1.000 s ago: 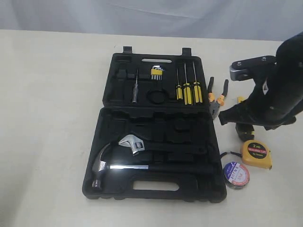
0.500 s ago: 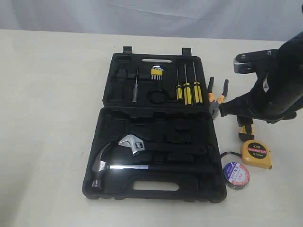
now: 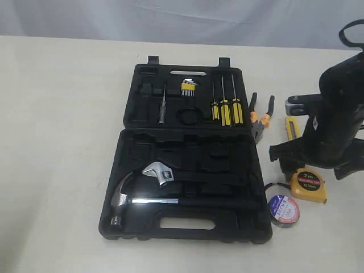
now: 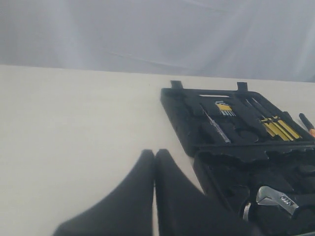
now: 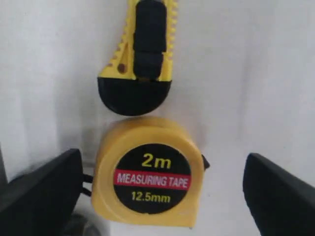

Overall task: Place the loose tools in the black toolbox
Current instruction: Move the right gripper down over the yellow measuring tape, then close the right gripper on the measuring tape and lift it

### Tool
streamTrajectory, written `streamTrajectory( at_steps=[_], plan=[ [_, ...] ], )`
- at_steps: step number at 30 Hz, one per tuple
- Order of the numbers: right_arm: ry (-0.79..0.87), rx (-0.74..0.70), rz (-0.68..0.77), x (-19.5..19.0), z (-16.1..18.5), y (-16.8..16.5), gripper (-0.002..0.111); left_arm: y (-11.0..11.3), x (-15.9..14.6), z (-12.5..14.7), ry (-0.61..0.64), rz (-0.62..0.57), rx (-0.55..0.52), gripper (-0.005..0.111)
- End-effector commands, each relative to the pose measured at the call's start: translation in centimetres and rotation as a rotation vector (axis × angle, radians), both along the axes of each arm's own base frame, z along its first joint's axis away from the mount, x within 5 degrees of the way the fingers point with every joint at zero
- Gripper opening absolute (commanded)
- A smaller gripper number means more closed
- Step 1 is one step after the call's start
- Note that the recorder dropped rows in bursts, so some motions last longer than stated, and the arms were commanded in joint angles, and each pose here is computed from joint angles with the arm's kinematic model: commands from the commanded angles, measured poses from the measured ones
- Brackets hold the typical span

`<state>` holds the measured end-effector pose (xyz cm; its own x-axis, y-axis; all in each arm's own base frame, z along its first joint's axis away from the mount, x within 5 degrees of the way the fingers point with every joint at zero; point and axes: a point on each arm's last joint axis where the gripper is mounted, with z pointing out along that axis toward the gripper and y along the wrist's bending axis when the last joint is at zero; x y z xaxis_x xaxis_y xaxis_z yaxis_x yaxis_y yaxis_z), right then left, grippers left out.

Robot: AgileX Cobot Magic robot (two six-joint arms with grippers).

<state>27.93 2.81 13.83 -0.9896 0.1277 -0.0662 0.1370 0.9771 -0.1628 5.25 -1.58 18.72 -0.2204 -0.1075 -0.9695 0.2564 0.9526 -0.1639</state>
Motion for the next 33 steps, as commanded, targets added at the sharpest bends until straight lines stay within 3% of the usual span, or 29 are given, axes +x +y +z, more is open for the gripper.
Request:
streamTrajectory(
  at_steps=[1,7,12,18,24,33],
  plan=[
    [0.018,0.028,0.004,0.5,-1.9,0.2,0.083,0.0,0.0,0.1,0.004,-0.005,-0.007,0.000],
    [0.084,0.029,-0.001,0.4,-4.0,0.3,0.077,0.0,0.0,0.1,0.004,-0.005,-0.007,0.000],
    [0.113,0.026,-0.007,0.2,-4.3,0.2,0.054,0.0,0.0,0.1,0.004,-0.005,-0.007,0.000],
    [0.155,0.018,-0.007,-0.2,-4.2,0.2,0.036,0.0,0.0,0.1,0.004,-0.005,-0.007,0.000],
    [0.172,0.019,0.015,-0.3,-4.2,0.2,-0.001,0.0,0.0,0.1,0.004,-0.005,-0.007,0.000],
    [0.028,0.045,0.028,0.1,-0.9,0.3,0.000,0.0,0.0,0.1,0.004,-0.005,-0.007,0.000]
  ],
)
